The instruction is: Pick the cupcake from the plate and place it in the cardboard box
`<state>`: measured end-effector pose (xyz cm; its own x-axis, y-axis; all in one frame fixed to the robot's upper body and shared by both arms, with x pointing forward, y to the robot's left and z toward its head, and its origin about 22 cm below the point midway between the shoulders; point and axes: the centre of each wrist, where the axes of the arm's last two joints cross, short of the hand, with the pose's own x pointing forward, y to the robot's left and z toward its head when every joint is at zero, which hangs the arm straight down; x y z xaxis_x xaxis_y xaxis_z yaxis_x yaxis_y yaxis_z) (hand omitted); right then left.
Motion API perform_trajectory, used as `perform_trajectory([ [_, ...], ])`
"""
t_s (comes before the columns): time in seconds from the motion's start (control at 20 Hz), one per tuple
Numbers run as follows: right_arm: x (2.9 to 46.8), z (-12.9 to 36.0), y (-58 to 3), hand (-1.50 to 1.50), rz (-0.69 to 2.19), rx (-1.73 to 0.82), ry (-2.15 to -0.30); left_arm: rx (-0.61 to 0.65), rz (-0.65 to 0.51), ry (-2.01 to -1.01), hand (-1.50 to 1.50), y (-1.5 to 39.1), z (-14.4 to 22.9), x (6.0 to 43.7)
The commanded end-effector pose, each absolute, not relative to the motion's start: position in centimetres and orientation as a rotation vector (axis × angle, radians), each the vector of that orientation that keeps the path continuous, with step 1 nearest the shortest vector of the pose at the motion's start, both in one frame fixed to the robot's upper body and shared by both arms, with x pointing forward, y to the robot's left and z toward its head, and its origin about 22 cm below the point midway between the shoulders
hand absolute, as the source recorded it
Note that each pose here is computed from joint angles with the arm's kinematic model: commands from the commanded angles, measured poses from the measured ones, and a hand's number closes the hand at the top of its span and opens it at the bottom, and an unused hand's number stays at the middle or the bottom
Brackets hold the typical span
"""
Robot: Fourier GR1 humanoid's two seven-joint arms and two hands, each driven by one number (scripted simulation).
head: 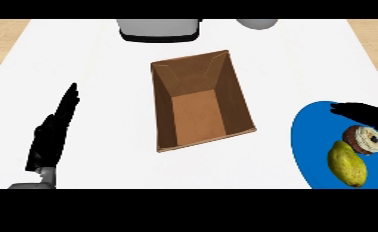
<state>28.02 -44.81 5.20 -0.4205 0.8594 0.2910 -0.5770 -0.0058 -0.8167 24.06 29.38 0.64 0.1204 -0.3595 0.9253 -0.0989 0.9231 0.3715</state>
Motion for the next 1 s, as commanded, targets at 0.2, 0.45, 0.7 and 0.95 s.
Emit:
perform_trajectory([
  [0.2,27.6,4.0,-44.4,1.5,1.696,-0.315,-1.183,0.387,-0.203,-1.439,0.0,27.2,0.7,25.4],
  [0.45,27.8,4.4,-44.9,1.5,1.643,-0.484,-1.352,0.36,-0.207,-1.44,0.0,27.5,1.2,23.2],
  [0.7,27.5,5.0,-44.8,1.5,1.596,-0.506,-1.454,0.374,-0.2,-1.445,0.0,28.4,1.2,24.3],
  [0.95,22.8,-0.8,-44.4,1.5,1.137,-0.864,-1.054,0.448,-0.133,-1.389,0.0,30.8,0.2,22.4],
])
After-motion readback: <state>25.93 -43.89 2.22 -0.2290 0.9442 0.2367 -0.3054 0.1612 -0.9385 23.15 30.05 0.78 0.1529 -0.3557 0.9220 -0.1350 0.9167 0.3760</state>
